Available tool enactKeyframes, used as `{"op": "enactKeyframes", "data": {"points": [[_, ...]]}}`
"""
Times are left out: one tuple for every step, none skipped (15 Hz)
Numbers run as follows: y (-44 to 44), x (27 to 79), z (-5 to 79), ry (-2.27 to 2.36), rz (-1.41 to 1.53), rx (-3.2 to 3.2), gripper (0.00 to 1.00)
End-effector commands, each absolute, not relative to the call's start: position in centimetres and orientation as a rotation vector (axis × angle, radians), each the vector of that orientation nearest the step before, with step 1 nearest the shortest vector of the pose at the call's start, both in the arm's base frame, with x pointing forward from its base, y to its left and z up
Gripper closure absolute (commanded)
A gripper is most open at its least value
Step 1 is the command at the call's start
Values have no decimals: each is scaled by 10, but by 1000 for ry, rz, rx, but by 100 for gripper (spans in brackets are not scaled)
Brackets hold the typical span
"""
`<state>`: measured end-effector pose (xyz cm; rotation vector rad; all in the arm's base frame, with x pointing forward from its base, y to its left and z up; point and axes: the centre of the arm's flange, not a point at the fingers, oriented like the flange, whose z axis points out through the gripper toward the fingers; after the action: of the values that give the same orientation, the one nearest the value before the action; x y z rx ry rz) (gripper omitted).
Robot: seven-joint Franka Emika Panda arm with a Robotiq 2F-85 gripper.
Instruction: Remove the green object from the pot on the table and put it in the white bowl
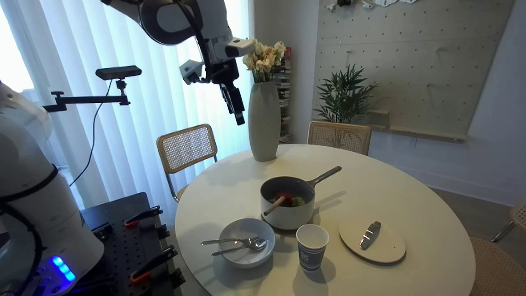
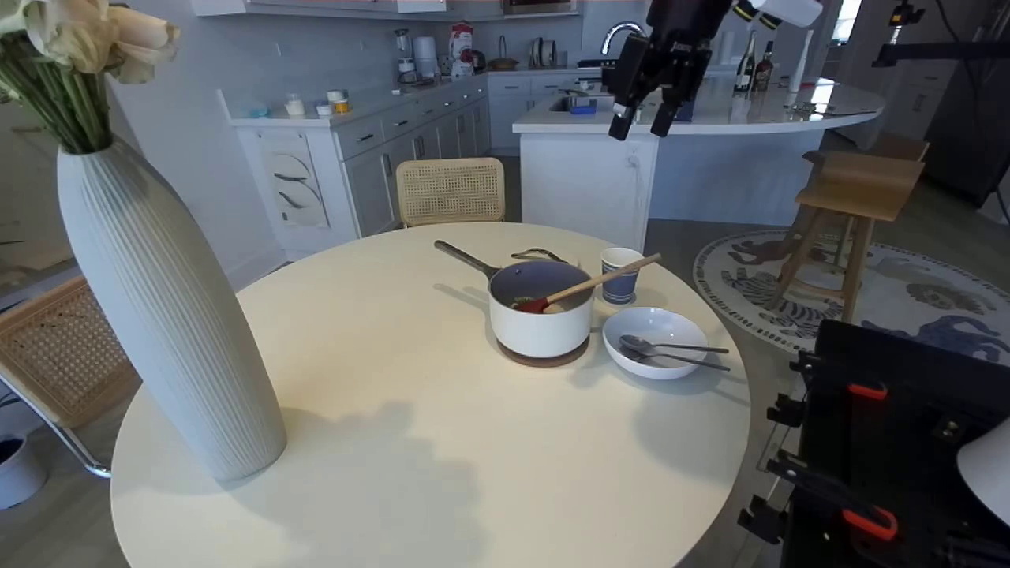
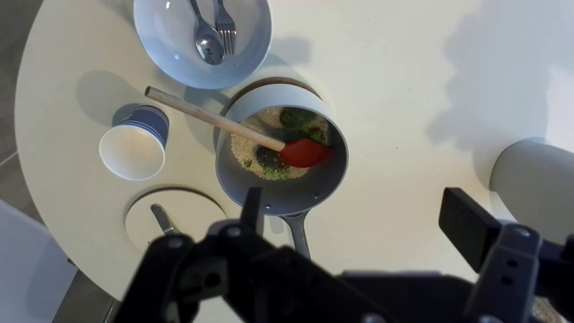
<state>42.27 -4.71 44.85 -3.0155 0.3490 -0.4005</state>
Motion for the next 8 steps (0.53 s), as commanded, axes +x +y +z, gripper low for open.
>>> {"op": "enactKeyframes", "data": {"points": [[-43, 416, 440, 427, -509, -2996, 0], [-44, 420, 437, 433, -543, -2985, 0], [-47, 424, 433, 447, -584, -2973, 0], [-50, 429, 428, 458, -642, -2963, 0], [-53, 435, 424, 467, -691, -2956, 0], [-58, 445, 417, 475, -732, -2947, 0], [-61, 452, 412, 486, -767, -2939, 0], [-65, 462, 405, 493, -785, -2934, 0]]}}
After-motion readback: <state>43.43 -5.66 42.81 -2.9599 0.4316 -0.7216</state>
